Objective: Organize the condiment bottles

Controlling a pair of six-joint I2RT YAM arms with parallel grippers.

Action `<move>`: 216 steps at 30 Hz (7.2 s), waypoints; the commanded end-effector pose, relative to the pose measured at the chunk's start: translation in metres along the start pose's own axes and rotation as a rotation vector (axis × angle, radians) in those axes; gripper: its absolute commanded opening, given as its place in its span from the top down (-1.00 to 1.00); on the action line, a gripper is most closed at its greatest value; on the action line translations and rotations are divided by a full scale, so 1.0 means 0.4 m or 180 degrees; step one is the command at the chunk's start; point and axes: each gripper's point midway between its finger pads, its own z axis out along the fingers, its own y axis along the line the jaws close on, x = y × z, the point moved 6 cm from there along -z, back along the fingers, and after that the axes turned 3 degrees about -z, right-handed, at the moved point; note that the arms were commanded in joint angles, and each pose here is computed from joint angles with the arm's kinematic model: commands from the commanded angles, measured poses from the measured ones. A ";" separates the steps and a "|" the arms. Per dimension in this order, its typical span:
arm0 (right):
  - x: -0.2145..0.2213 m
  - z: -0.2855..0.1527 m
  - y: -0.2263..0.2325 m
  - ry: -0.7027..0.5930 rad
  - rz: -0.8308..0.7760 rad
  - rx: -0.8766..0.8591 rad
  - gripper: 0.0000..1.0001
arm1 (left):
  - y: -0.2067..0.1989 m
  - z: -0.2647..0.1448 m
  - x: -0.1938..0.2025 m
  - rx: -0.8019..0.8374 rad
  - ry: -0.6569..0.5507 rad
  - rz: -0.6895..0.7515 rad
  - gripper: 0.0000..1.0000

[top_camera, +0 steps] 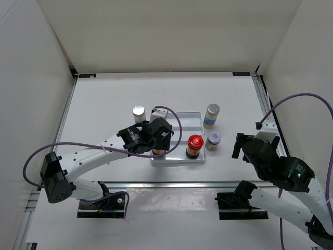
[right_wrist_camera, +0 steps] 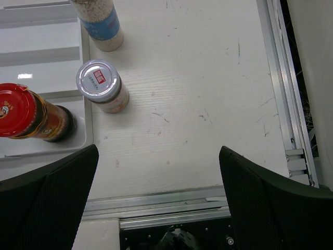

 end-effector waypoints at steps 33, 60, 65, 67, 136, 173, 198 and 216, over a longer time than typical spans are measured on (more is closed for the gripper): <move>-0.007 0.025 0.036 0.0080 -0.0172 0.0034 -1.00 | 0.236 -0.229 -0.183 -0.0490 -0.1424 0.0309 -1.00; -0.051 0.399 0.252 0.1614 0.0291 -0.0822 -1.00 | 0.411 -0.110 -0.088 -0.1248 -0.0893 -0.0128 -1.00; 0.005 0.440 0.249 0.1858 0.0237 -0.0622 -1.00 | 0.411 -0.110 -0.088 -0.1248 -0.0893 -0.0128 -1.00; 0.021 0.449 0.244 0.1911 0.0239 -0.0521 -1.00 | 0.411 -0.110 -0.088 -0.1248 -0.0893 -0.0128 -1.00; -0.042 0.544 0.478 0.1709 -0.0288 -0.0806 0.06 | 0.413 -0.125 -0.095 -0.1242 -0.1003 -0.0202 -1.00; -0.022 0.128 0.037 0.0771 -0.0246 0.0511 -1.00 | 0.202 0.162 -0.119 -0.0298 0.0080 -0.0610 -1.00; 0.001 0.170 0.056 0.0933 -0.0422 0.0523 -1.00 | 0.224 0.121 -0.139 -0.0670 -0.0194 -0.0922 -0.89; 0.006 0.180 0.061 0.1003 -0.0470 0.0547 -1.00 | 0.273 0.246 -0.048 -0.1006 0.0286 -0.0921 -0.73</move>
